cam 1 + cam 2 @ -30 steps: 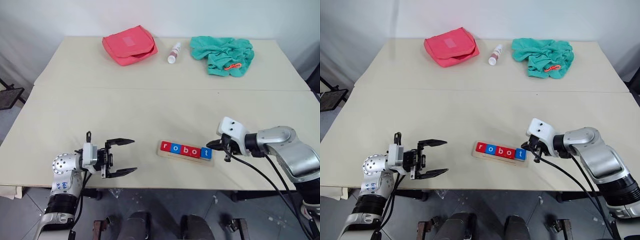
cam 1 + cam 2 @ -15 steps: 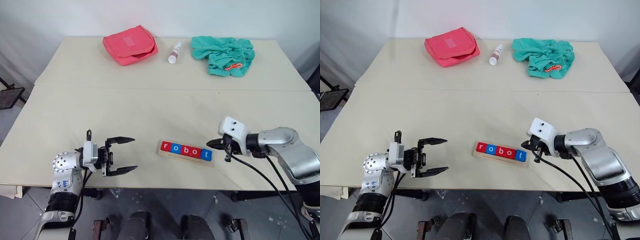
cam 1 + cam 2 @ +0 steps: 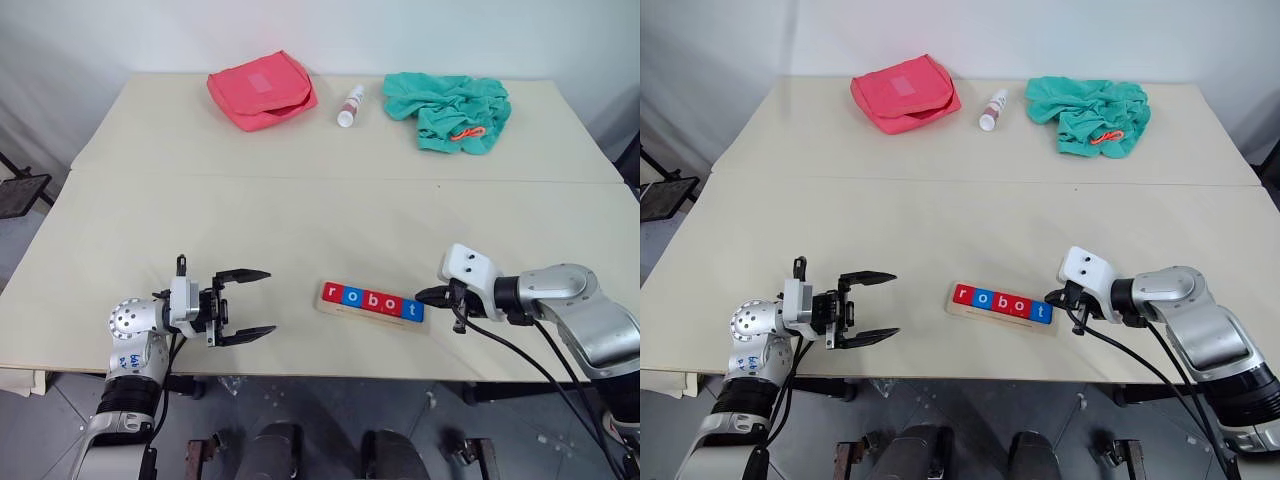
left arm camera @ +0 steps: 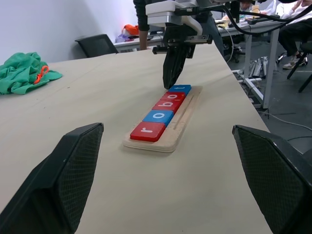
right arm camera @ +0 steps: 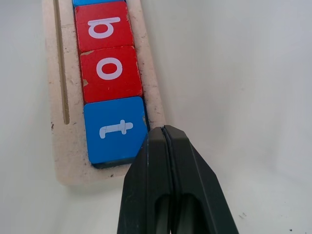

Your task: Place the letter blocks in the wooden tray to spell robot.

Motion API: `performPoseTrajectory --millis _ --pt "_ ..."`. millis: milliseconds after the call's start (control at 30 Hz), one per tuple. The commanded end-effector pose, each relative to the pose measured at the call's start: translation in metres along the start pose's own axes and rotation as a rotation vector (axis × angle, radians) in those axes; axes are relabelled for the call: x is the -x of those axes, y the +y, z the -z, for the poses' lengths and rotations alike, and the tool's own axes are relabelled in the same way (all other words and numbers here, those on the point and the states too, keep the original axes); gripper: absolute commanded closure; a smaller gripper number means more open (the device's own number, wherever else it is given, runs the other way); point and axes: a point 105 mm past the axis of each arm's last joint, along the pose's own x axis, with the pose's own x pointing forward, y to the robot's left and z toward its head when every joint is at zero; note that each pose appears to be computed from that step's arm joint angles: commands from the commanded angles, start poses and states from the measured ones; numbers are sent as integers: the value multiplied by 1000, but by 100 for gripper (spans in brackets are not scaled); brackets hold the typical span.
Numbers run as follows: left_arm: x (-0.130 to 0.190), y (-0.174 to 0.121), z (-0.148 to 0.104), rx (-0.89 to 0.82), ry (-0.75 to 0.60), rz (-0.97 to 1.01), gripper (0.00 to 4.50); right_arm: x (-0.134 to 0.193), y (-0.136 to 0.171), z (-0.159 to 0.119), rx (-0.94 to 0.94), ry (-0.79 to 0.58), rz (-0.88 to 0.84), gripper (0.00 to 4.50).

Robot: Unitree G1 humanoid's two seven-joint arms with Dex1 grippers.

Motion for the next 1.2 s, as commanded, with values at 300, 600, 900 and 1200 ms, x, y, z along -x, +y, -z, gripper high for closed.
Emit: performPoseTrajectory --millis 300,600,900,1200 --pt "4 18 -7 -30 11 -123 0 44 -9 -13 147 -278 38 432" --pt "24 36 -11 -74 35 -285 0 89 -13 42 183 -344 -80 148" --pt "47 43 -18 -36 5 -387 0 109 -25 59 124 -453 0 3" --pt "56 30 -22 -21 -17 -326 0 113 -23 57 121 -511 -9 3"
